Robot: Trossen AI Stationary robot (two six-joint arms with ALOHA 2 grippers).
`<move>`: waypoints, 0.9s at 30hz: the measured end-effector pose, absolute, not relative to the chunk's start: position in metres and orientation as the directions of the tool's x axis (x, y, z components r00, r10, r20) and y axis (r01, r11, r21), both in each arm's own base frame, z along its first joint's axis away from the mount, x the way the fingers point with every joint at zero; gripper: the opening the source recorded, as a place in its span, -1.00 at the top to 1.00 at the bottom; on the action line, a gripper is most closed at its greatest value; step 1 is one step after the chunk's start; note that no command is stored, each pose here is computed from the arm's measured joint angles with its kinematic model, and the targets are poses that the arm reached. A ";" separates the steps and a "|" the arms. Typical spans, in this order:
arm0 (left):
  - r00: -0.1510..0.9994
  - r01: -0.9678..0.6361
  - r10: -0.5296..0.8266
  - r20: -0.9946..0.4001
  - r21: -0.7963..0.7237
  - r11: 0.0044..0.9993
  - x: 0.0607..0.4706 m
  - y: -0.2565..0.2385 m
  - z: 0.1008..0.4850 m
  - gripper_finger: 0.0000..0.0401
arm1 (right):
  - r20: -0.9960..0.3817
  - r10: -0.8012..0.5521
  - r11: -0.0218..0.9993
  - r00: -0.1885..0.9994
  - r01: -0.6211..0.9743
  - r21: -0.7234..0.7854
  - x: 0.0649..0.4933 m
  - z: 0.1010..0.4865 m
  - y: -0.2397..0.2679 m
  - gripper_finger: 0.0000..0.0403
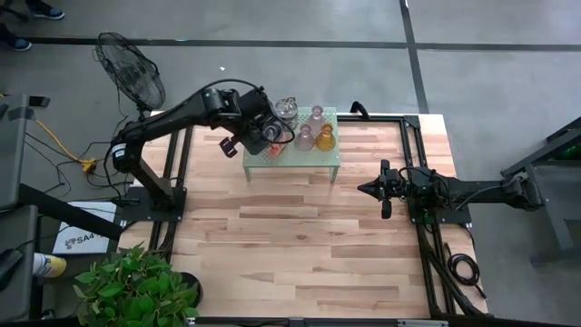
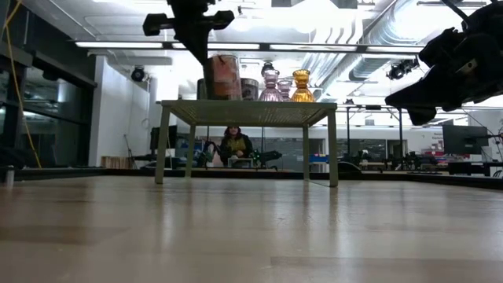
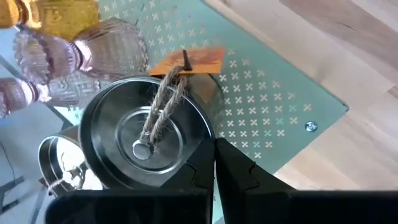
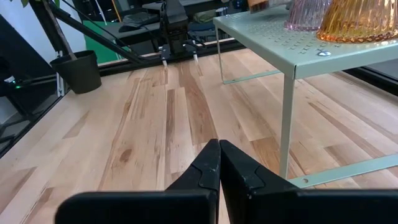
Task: Pick & Place candle stick holders
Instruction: Put the silver scented candle on the shelf
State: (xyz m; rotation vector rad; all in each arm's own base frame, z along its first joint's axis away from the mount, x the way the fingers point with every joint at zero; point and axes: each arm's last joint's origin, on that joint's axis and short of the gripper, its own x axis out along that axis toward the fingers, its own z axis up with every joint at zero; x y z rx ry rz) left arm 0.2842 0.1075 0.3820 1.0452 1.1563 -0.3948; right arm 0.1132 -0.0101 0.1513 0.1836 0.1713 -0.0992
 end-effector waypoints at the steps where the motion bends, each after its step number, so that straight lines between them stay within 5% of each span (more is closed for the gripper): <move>1: 0.403 0.726 0.239 -0.883 0.468 0.504 0.284 0.108 0.382 1.00 | -0.179 -0.082 0.978 0.980 0.114 0.173 0.113 0.151 -0.010 1.00; 27: 0.387 0.699 0.203 -0.900 0.429 0.572 0.283 0.106 0.380 1.00 | -0.179 -0.082 0.978 0.981 0.113 0.173 0.113 0.151 -0.010 1.00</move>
